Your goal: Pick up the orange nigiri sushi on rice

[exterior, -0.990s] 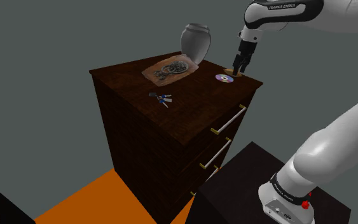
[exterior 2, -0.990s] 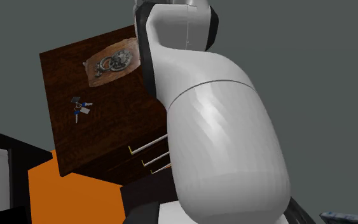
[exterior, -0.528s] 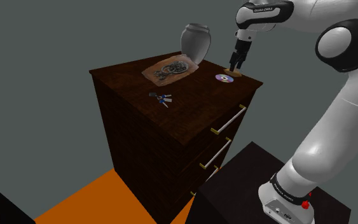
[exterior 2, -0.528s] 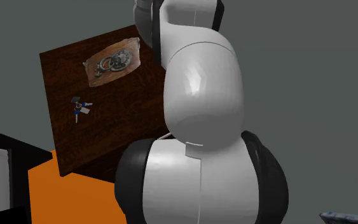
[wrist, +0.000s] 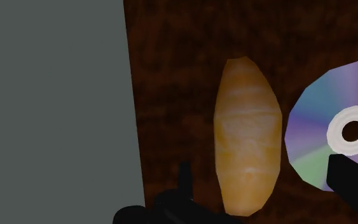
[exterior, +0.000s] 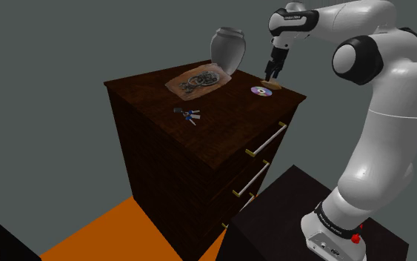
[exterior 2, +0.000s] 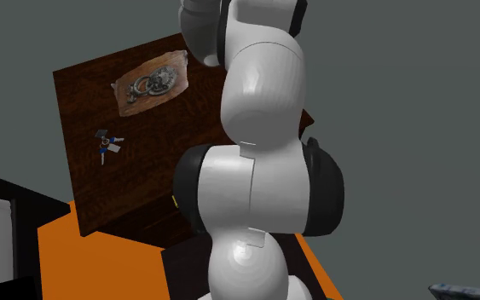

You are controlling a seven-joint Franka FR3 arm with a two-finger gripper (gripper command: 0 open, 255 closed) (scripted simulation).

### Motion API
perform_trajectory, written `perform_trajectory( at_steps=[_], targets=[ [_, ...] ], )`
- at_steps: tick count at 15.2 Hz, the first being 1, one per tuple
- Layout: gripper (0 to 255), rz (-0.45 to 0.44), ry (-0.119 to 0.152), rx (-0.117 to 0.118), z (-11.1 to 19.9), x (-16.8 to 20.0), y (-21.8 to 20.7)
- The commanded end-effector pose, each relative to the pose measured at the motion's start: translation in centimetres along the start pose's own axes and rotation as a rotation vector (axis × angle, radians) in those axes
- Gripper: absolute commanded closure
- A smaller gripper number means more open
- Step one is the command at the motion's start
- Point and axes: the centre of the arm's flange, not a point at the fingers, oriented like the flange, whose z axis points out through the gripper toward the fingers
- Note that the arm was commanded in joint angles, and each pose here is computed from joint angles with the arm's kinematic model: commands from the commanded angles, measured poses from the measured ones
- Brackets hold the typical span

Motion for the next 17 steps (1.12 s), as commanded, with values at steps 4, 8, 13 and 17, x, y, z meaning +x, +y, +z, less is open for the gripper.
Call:
perform_trajectory(
  at_steps=[4,8,13,17],
  targets=[
    [0,0.000,0.001,0.000,2.5,0.2,0.3],
    [255,0.000,0.001,0.000,2.8,0.2,0.3],
    [255,0.000,0.001,0.000,2.8,0.2,0.2],
    [255,0.000,0.001,0.000,2.8,0.2,0.3]
  ],
)
